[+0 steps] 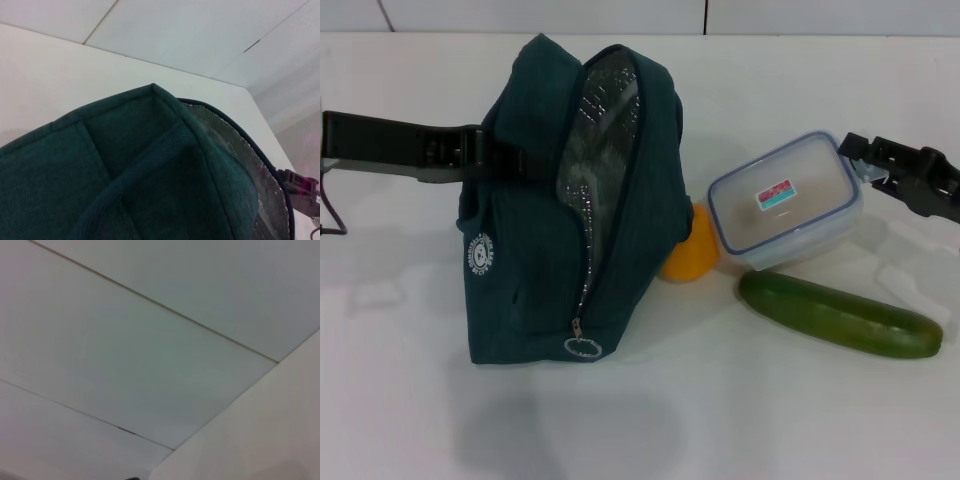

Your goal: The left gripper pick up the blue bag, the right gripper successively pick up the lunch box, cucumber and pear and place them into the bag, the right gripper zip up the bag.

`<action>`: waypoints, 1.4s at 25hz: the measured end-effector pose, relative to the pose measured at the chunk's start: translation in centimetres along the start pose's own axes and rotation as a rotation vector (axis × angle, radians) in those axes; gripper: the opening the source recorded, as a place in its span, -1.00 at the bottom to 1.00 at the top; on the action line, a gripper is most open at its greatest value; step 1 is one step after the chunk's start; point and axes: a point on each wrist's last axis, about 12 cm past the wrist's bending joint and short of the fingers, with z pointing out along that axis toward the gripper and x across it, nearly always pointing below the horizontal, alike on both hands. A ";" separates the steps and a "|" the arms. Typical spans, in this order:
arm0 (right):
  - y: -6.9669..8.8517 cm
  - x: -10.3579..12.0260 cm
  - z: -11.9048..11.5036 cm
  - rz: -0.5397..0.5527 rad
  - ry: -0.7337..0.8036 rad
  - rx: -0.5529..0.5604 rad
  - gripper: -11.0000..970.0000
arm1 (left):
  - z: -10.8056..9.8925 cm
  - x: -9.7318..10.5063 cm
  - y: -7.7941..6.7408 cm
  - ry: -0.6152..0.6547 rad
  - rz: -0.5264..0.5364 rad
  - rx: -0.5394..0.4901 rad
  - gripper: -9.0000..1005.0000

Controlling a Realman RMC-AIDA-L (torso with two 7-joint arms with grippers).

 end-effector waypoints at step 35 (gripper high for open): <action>-0.6 0.7 -1.6 0.172 -0.156 -0.036 -0.77 | 0.2 -0.1 0.4 -0.006 -0.007 0.009 -0.90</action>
